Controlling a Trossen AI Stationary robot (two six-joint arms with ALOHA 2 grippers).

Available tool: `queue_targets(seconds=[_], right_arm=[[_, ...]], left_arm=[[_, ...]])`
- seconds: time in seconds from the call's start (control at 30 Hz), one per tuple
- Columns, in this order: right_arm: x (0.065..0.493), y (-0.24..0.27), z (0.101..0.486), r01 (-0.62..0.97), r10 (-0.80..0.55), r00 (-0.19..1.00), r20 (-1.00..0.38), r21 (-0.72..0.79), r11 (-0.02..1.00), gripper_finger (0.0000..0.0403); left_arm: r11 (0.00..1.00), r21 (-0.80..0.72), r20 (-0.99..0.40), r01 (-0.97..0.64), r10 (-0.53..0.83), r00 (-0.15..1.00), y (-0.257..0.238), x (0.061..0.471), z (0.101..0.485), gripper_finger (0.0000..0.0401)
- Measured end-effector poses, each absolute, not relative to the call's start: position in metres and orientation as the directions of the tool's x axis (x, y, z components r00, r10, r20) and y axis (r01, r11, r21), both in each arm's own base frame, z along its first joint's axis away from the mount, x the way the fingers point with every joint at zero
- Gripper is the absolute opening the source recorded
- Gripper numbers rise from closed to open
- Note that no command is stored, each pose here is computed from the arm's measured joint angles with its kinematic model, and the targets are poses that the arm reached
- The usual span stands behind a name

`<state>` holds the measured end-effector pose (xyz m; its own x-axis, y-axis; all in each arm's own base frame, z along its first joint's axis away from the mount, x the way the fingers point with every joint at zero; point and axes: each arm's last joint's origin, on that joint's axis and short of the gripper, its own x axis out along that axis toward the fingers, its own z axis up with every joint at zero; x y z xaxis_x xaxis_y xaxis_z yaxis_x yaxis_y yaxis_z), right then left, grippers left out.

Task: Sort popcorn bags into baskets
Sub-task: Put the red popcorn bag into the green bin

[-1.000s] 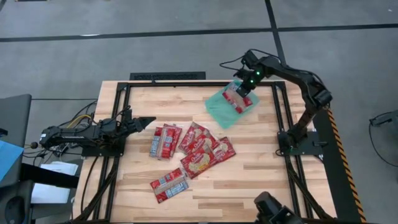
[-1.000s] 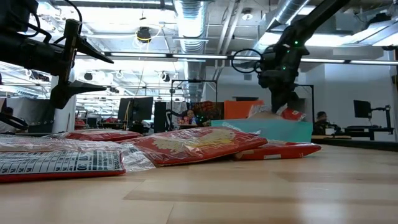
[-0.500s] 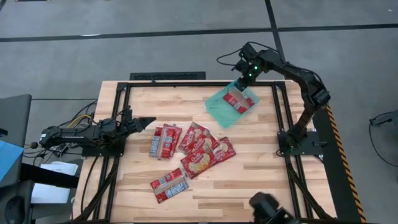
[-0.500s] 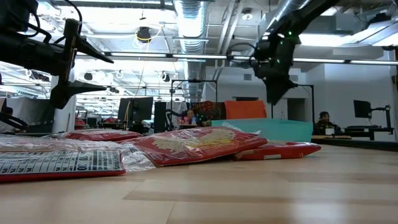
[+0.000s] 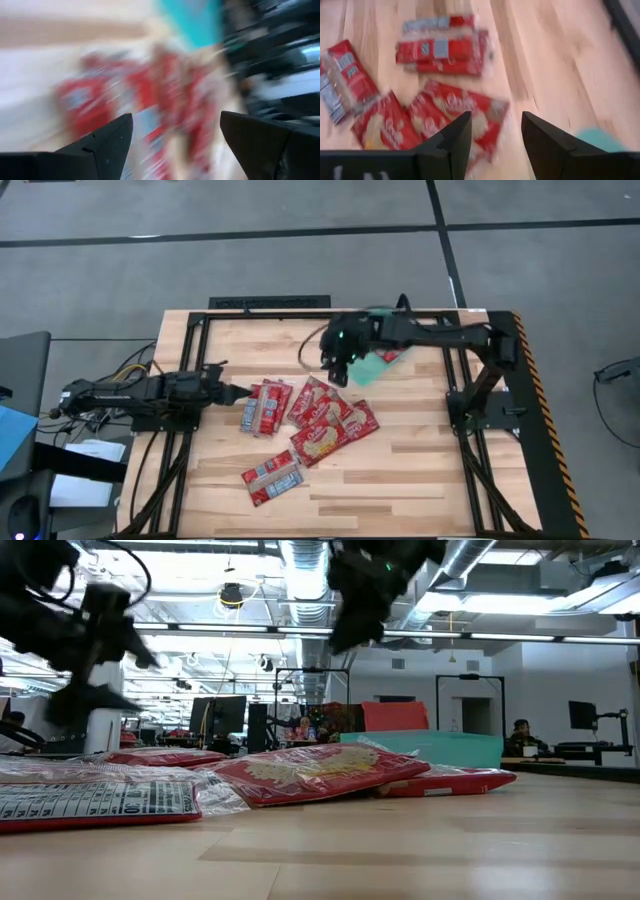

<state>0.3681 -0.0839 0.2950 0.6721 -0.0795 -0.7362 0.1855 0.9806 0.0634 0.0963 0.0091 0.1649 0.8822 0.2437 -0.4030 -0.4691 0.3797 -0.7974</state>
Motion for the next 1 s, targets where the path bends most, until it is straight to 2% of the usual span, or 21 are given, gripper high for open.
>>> queue_targets(seconds=[0.1,0.2,0.43,0.8,1.0], right_arm=[[0.372,-0.074,0.298,0.216,-0.081,0.697,-0.713,0.101,0.971,0.0185],[0.372,-0.070,0.297,0.247,-0.058,0.696,-0.716,0.162,0.955,0.0180],[0.377,-0.060,0.273,0.279,-0.028,0.674,-0.739,0.218,0.935,0.0188],[0.376,-0.057,0.269,0.282,-0.024,0.664,-0.748,0.220,0.934,0.0180],[0.376,-0.058,0.269,0.284,-0.026,0.664,-0.747,0.220,0.933,0.0176]], left_arm=[[0.302,-0.724,-0.569,-0.620,0.245,0.785,0.009,0.091,0.173,0.0285],[0.238,-0.691,-0.638,-0.682,0.243,0.731,0.009,0.093,0.181,0.0285],[0.206,-0.671,-0.681,-0.712,0.209,0.702,0.005,0.108,0.165,0.0285],[0.156,-0.769,-0.599,-0.620,0.166,0.784,-0.001,0.121,0.122,0.0283],[0.171,-0.731,-0.641,-0.661,0.160,0.751,-0.001,0.122,0.115,0.0246]])
